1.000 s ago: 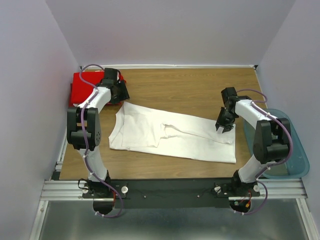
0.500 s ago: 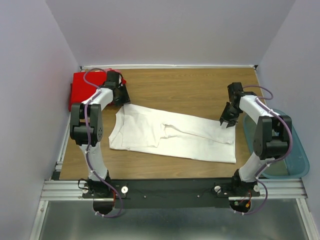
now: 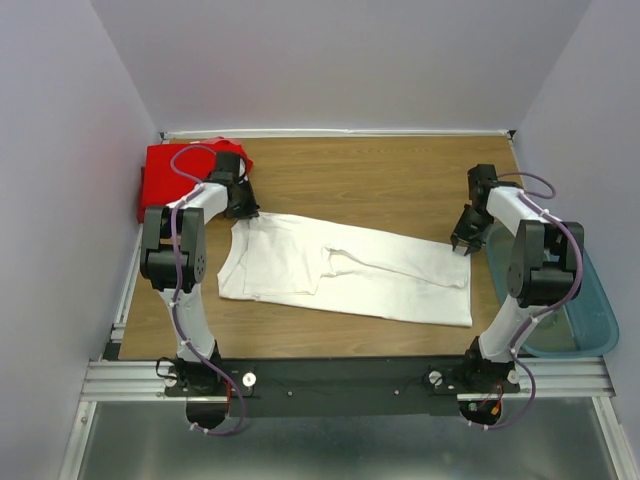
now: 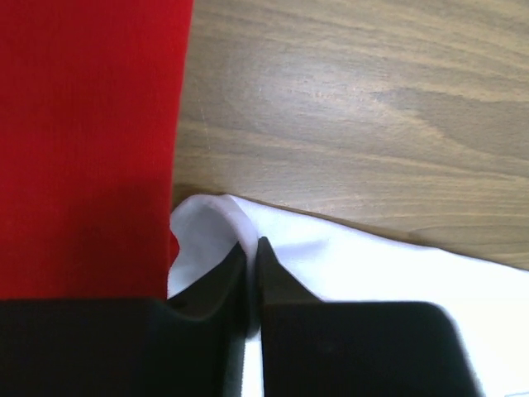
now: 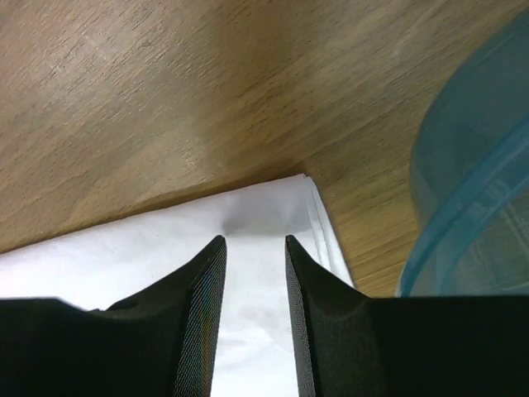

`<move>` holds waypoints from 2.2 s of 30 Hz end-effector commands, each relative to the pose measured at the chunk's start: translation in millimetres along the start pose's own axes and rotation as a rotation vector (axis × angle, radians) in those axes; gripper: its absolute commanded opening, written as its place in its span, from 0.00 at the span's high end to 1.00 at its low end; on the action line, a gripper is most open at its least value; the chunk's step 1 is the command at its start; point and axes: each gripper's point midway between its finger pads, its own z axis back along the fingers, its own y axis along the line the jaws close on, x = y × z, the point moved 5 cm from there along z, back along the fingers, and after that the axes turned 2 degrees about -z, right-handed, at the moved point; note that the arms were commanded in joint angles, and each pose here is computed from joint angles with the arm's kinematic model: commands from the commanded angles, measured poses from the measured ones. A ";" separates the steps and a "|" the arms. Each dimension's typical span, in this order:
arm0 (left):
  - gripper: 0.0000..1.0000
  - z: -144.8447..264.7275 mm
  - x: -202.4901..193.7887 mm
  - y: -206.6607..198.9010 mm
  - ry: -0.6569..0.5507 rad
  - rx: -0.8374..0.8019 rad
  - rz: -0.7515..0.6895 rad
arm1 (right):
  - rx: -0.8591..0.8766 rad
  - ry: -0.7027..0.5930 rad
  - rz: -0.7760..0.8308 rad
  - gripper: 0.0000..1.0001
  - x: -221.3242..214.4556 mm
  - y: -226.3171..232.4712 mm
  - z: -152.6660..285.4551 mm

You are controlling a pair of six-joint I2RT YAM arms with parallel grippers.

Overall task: Fold and stack the t-shirts
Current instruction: Fold the tshirt

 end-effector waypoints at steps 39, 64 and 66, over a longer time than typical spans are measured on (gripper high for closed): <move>0.95 1.6 -10.9 46.2 0.009 0.118 -0.037 | -0.012 -0.012 0.019 0.86 18.3 10.1 -36.7; 0.63 5.8 7.8 33.6 -0.014 0.121 -0.117 | -0.031 -0.017 -0.021 0.99 40.8 -25.9 -36.2; 0.55 9.2 14.2 21.8 -0.027 0.098 -0.123 | -0.034 -0.018 -0.018 0.99 40.6 -26.5 -36.0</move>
